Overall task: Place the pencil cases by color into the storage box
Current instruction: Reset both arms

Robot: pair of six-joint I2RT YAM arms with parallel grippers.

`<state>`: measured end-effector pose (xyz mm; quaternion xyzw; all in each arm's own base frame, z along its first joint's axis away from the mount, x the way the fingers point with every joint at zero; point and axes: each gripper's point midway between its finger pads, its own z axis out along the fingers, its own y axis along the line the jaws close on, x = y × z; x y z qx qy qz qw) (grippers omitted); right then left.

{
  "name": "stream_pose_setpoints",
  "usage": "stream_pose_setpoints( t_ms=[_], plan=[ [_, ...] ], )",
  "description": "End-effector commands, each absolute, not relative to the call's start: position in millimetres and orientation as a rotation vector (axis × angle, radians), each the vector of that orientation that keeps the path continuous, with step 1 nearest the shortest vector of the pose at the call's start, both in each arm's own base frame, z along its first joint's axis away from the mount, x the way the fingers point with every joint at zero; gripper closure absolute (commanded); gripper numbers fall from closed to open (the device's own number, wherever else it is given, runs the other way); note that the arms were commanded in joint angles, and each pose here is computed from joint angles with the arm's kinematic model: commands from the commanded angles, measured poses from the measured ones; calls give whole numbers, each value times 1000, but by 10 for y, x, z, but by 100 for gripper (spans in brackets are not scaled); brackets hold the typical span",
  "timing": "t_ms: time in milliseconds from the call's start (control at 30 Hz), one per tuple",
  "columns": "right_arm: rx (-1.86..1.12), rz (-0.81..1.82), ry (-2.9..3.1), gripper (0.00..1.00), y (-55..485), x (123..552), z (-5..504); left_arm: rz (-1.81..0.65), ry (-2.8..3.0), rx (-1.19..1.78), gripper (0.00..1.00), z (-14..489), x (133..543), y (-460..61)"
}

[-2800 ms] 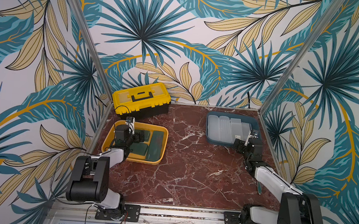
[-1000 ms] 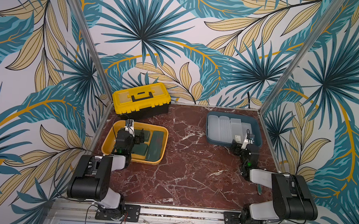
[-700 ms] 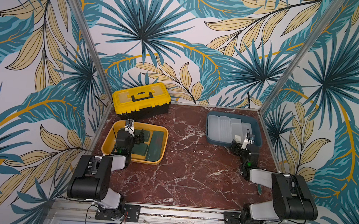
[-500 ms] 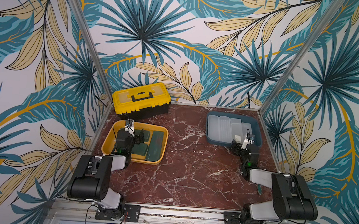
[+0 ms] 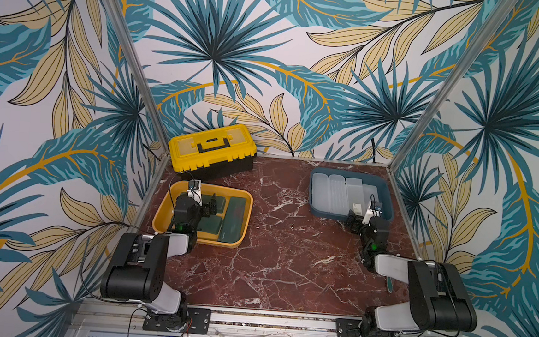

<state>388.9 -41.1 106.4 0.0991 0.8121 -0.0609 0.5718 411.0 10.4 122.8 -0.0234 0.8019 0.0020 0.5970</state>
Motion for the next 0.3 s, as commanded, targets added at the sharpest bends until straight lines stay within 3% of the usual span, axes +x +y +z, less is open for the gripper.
stream_pose_setpoints(
  t_ms=[0,267],
  plan=[
    [209,-144,1899,1,-397,3935,1085,18,1873,-49,0,1143,4050,116],
    [207,-146,1891,1,-389,3922,1101,18,1873,-47,1,1144,4050,113]
  ],
)
